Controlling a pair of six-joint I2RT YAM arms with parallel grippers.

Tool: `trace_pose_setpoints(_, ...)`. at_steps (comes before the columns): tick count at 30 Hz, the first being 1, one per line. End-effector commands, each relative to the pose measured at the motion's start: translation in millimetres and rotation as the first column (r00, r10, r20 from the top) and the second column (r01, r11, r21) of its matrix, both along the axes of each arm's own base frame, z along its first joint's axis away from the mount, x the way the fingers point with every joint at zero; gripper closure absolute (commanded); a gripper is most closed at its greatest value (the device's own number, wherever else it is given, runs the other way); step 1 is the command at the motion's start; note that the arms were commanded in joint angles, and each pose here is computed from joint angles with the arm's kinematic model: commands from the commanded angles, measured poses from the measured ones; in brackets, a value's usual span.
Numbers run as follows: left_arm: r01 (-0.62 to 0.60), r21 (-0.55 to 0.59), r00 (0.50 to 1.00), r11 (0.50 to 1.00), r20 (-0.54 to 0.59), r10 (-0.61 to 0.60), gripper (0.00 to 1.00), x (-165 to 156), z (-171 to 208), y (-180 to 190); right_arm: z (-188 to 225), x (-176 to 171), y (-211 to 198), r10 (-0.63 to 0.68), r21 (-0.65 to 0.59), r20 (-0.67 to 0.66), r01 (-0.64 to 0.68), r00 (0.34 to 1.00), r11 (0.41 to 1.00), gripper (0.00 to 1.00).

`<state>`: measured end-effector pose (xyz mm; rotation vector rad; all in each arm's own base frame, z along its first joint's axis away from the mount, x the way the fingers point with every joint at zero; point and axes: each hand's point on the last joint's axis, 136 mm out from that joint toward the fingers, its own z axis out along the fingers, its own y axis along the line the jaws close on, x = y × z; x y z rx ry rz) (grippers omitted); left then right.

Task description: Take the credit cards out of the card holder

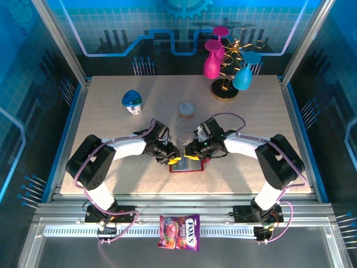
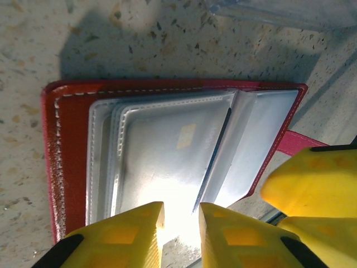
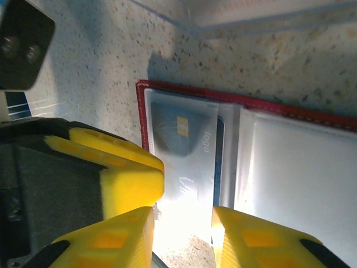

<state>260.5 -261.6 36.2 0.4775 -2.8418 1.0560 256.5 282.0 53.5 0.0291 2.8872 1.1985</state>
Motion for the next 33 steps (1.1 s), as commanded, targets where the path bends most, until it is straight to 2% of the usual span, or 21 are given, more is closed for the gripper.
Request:
trace_pose_setpoints(1,0.011,0.001,1.0,1.0,-0.004,-0.011,0.78,-4.1,-3.0,7.2,-8.6,-9.6,5.3,0.003,0.014,-0.044,-0.002,0.999,1.0,0.66)
trace_pose_setpoints(9,0.002,0.012,1.0,1.0,-0.02,-0.002,0.86,-7.3,-12.7,16.7,-16.3,-11.8,12.5,0.02,0.013,-0.067,-0.019,0.998,1.0,0.66)
trace_pose_setpoints(20,-0.002,0.01,1.0,1.0,-0.026,0.002,0.88,-6.8,-15.7,19.9,-22.8,-16.4,15.3,0.03,0.004,-0.087,-0.03,0.996,1.0,0.67)
trace_pose_setpoints(22,0.0,0.01,1.0,1.0,-0.029,0.001,0.88,-7.0,-15.9,19.9,-12.7,-7.6,21.2,0.03,0.022,-0.058,-0.029,0.998,0.999,0.68)
trace_pose_setpoints(33,0.002,0.011,1.0,1.0,-0.022,-0.002,0.88,-5.4,-14.1,19.3,-10.5,-2.9,25.8,0.032,0.039,-0.047,-0.03,0.998,0.999,0.7)
